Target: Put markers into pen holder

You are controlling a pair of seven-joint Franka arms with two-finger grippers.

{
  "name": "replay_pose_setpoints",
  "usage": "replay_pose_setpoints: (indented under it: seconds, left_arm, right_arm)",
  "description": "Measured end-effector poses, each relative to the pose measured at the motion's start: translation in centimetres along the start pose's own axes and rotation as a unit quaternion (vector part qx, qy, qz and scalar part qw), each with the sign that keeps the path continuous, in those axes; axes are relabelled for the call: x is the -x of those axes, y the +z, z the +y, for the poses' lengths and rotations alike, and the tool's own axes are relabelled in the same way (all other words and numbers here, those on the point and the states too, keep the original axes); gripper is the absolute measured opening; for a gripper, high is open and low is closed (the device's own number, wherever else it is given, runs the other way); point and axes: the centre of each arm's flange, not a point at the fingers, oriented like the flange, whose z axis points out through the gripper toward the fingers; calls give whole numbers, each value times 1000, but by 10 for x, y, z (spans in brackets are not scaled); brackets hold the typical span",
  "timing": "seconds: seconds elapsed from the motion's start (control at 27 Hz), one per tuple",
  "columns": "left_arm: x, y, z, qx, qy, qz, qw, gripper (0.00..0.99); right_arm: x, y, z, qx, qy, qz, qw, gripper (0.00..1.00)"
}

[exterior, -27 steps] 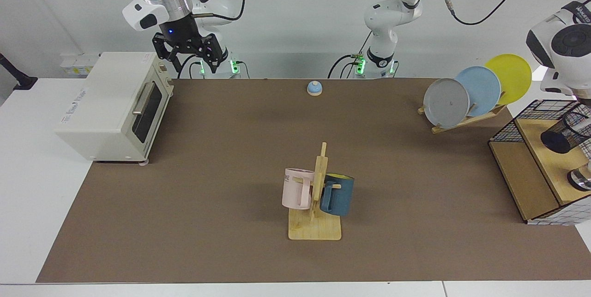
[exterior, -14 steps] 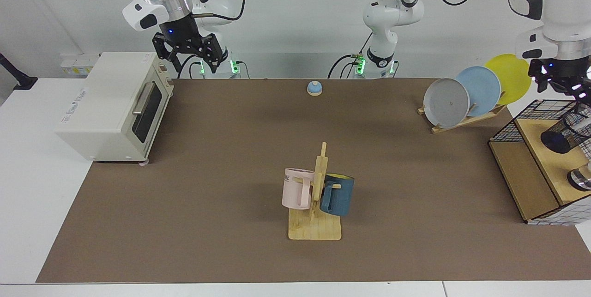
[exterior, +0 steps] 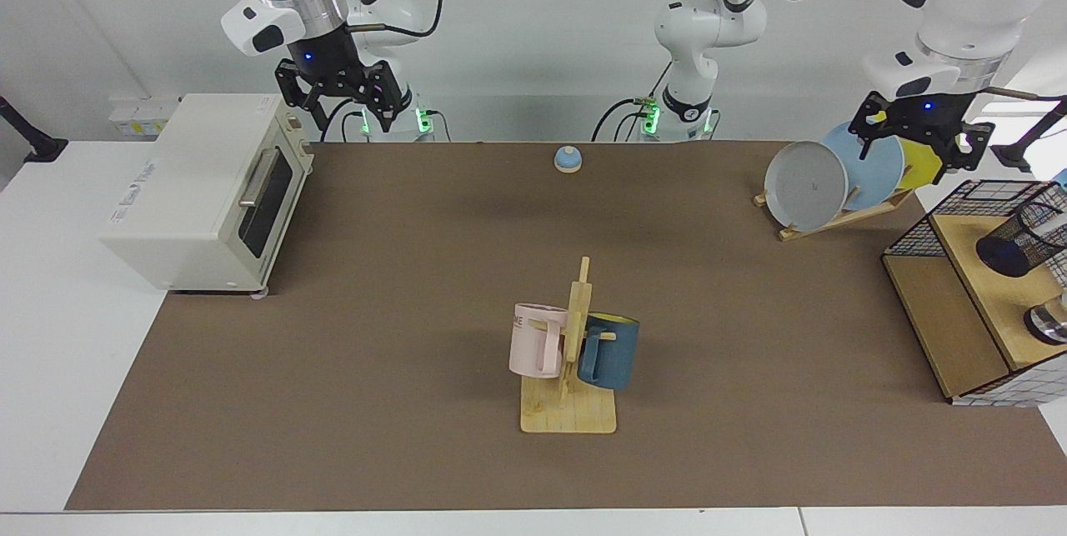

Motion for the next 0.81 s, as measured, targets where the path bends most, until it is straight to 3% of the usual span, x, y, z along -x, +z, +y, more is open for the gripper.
replay_pose_setpoints:
  seconds: [0.3,0.81]
  left_arm:
    - [2,-1,25,41,-103,8,994,991]
    - [14,7,37,71,-162,6,984,991]
  right_arm:
    - [0,0,0,0,0,0,1000,1000]
    - [0,0,0,0,0,0,1000,1000]
